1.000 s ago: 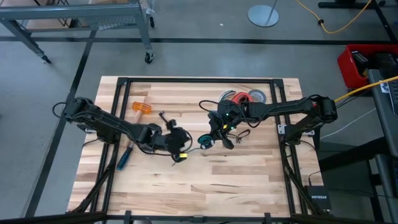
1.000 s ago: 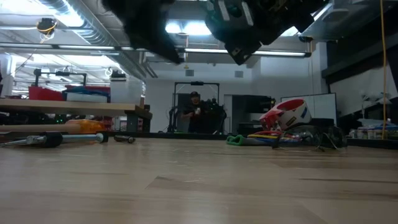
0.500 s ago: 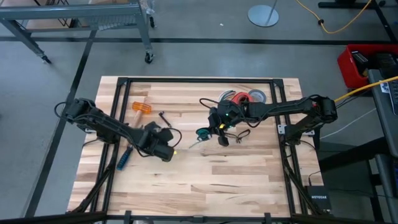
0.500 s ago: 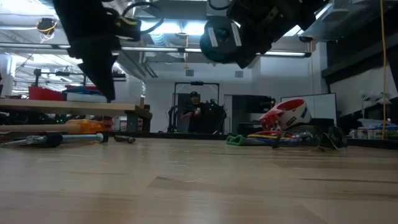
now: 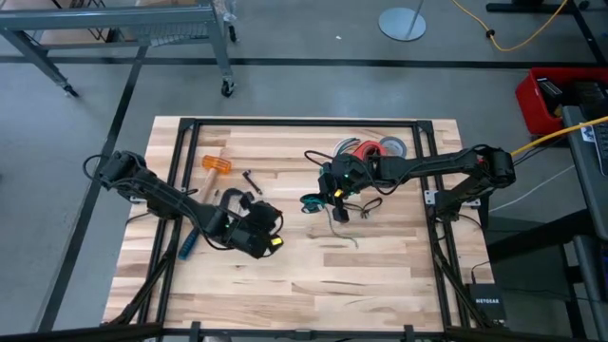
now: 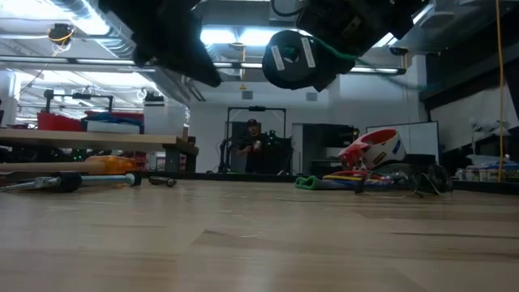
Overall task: Coil cords
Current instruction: Coil the green wire to the spool
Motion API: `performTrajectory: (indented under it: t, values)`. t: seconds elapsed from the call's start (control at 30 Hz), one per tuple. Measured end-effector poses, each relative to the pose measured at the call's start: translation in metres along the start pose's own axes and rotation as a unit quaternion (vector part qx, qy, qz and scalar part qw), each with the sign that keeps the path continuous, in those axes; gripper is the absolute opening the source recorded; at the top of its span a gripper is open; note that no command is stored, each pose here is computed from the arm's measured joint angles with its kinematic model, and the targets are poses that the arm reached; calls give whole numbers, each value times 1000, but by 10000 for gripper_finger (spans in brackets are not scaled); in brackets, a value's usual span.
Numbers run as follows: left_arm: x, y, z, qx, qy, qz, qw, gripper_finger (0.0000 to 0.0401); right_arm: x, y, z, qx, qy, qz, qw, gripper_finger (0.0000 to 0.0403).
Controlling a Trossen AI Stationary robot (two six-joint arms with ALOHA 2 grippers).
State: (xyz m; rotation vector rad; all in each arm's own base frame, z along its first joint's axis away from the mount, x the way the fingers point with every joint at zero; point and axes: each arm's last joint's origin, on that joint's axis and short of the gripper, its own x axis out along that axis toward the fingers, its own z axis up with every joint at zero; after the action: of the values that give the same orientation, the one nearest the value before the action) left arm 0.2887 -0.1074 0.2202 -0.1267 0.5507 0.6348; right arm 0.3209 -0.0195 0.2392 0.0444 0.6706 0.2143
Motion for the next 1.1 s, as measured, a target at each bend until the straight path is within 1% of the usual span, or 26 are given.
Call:
performTrajectory:
  t: [0.1,0.17,0.23,0.37,0.47,0.53,0.6,0.67,0.8,0.97,1.03,1.1]
  values:
    - [8,0,-2,-28,-17,-21,999,5,0,0,0,-1,0,-4,1000,7]
    - [14,3,-8,-46,-8,-33,998,7,0,0,1,-2,-3,-6,1000,7]
    - [20,6,-14,-78,3,-46,996,14,0,-1,2,-5,-11,-15,1000,7]
    - [30,13,-25,-144,13,-73,987,46,0,-3,9,-13,-42,-41,998,7]
    - [36,17,-27,-198,-8,-93,976,78,-1,-4,15,-20,-74,-58,995,7]
    - [40,19,-24,-214,-31,-106,971,98,-2,-4,19,-24,-95,-66,993,7]
    - [42,21,-18,-218,-57,-119,967,114,-3,-5,23,-27,-113,-74,990,7]
    - [43,21,-11,-206,-85,-127,966,124,-4,-6,25,-29,-125,-86,988,7]
    - [41,20,3,-185,-136,-154,961,131,-6,-7,31,-29,-153,-123,980,7]
    - [36,15,4,-167,-149,-173,959,123,-10,-10,40,-26,-200,-181,963,7]
    - [35,14,3,-162,-148,-175,960,117,-12,-11,44,-25,-220,-195,955,7]
    - [35,14,3,-149,-151,-174,962,111,-14,-11,47,-26,-237,-197,951,7]
